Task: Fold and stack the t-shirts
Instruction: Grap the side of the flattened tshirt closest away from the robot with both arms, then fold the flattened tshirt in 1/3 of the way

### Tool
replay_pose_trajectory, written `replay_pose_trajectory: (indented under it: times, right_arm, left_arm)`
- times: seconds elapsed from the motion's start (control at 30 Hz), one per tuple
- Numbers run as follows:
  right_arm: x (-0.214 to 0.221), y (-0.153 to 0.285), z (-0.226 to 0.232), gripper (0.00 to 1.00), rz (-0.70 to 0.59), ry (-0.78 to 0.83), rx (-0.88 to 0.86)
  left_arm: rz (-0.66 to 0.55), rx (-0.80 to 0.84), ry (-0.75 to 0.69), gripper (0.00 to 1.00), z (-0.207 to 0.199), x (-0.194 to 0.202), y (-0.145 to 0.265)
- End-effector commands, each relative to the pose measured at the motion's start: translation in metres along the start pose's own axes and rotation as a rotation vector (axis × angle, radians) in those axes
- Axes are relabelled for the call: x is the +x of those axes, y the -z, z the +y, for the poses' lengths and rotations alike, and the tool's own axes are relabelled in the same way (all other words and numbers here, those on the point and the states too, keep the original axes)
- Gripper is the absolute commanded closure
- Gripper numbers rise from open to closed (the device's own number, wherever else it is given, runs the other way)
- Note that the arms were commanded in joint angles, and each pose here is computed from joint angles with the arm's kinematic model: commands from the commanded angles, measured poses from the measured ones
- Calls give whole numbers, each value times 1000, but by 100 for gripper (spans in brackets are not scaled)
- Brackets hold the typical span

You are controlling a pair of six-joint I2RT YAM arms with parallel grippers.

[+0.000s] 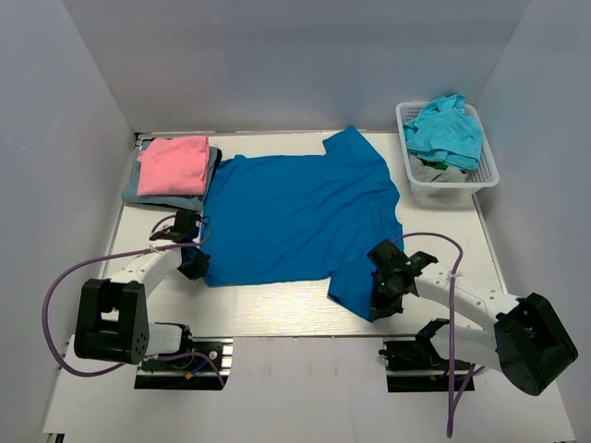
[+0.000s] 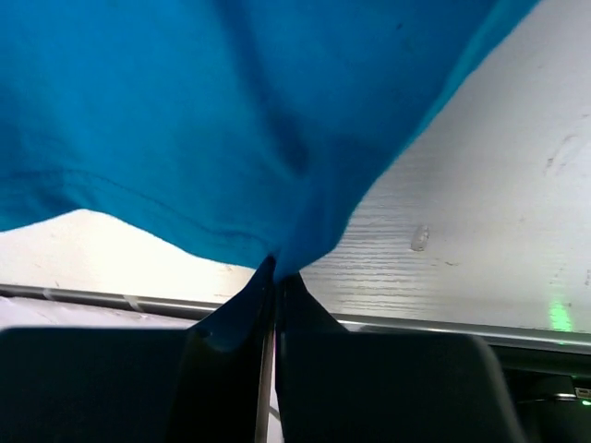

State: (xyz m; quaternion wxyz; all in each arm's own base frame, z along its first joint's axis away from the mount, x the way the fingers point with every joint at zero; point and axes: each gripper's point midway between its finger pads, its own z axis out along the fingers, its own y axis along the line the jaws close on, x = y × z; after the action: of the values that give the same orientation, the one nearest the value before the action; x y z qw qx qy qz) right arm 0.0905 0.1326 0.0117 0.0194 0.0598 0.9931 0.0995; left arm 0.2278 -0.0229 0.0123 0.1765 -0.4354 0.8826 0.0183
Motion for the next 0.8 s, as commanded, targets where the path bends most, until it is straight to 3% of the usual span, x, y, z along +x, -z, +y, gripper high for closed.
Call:
replay_pose_trajectory:
  times: [0.0,0.23,0.77]
  right_arm:
    - [-20,12,10,100,-91,-40,-16]
    - [-57,46,45,100,-175,-64,-113]
    - [-185,115,51,100,-359,-48,-70]
  left_arm:
    - [82,8,-10,100,6,17,9]
    - [70,72,-33,100,-13,4,28]
    - [57,32,-43,100,-48,-33,37]
